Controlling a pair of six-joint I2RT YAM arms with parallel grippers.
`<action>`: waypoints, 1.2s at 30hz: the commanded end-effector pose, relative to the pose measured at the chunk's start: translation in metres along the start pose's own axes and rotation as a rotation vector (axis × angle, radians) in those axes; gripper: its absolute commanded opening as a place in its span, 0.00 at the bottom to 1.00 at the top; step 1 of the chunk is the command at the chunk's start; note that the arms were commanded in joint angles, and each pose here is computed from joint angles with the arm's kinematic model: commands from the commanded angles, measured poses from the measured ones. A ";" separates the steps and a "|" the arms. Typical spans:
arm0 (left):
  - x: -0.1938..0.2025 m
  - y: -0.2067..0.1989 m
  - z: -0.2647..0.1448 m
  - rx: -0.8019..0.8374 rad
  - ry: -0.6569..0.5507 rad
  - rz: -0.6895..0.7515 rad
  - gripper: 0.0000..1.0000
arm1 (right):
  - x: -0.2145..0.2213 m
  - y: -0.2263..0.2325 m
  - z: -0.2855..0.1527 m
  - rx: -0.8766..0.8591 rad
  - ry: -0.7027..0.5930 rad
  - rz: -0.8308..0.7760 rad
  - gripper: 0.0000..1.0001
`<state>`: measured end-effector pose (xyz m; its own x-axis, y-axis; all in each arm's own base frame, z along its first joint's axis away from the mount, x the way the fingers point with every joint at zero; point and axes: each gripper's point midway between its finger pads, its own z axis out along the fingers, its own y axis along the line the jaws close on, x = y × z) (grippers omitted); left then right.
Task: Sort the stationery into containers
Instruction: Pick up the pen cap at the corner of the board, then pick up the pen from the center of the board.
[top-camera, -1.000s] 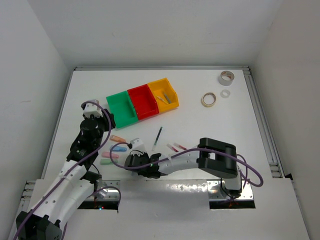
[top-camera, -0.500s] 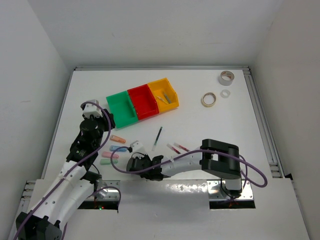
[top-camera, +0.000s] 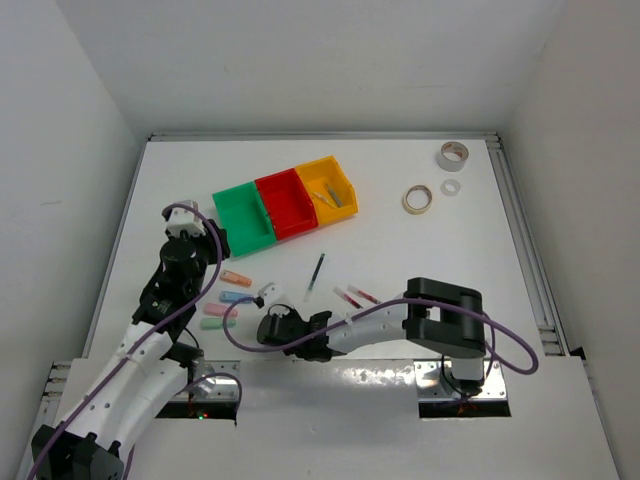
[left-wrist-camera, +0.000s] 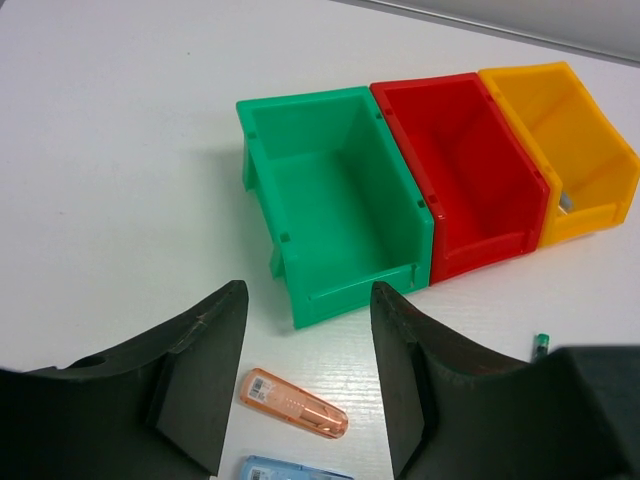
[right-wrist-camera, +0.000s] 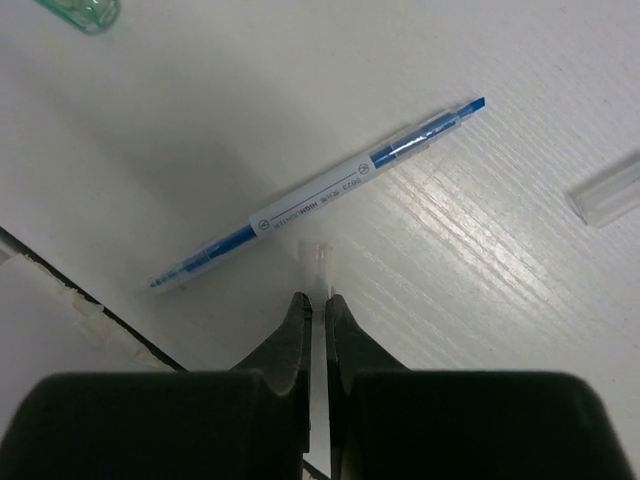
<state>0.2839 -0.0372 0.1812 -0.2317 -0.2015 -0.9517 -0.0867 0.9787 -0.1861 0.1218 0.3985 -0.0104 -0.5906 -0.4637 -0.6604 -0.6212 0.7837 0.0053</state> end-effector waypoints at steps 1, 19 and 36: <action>-0.007 -0.005 -0.003 0.028 -0.024 0.017 0.49 | 0.021 -0.021 -0.001 0.015 0.069 -0.055 0.00; 0.094 -0.127 -0.067 0.650 0.692 -0.009 0.46 | -0.025 -0.130 -0.088 -0.144 -0.062 -0.071 0.00; 0.197 -0.050 -0.112 0.097 1.265 0.484 0.49 | -0.042 -0.183 -0.113 -0.080 -0.260 0.057 0.00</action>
<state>0.1606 -0.1544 0.0446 -0.9198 0.3518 -0.1739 0.3716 0.9233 -0.0976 0.1918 0.2174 0.0806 -0.5332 -0.3467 -0.7717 -0.6276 0.7738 0.0860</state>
